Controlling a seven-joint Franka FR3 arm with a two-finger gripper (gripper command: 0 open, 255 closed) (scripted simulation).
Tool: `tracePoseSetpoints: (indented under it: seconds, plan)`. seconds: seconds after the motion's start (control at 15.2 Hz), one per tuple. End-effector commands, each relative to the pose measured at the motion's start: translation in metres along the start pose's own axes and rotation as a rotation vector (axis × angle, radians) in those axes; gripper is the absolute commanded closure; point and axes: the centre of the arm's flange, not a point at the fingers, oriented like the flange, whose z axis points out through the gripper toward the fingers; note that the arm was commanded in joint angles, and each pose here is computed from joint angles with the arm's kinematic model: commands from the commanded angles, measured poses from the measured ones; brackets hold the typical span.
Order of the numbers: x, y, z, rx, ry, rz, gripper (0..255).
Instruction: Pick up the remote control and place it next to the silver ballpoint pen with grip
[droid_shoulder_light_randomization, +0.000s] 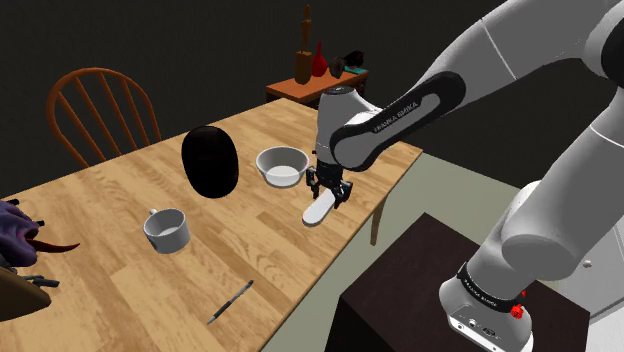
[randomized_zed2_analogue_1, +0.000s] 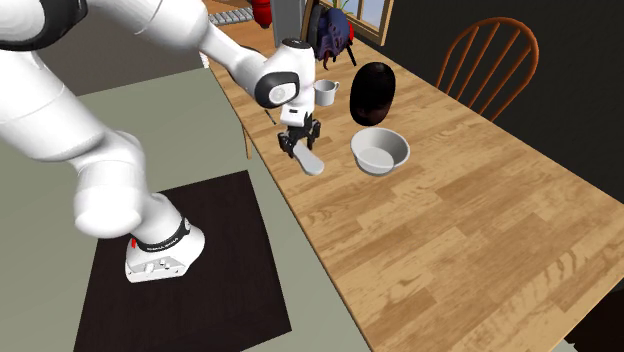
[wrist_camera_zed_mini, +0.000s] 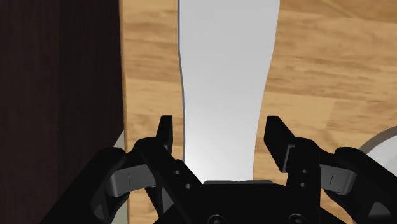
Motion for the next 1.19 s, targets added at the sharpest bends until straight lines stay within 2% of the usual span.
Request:
tracePoseSetpoints:
  seconds: [0.0, 0.92, 1.12]
  plan:
    - [-0.025, 0.007, -0.001, 0.0, 0.0, 0.001, 255]
    - [-0.197, 0.07, -0.002, 0.0, 0.0, 0.001, 255]
    - [-0.197, 0.07, 0.014, 0.0, 0.0, 0.001, 255]
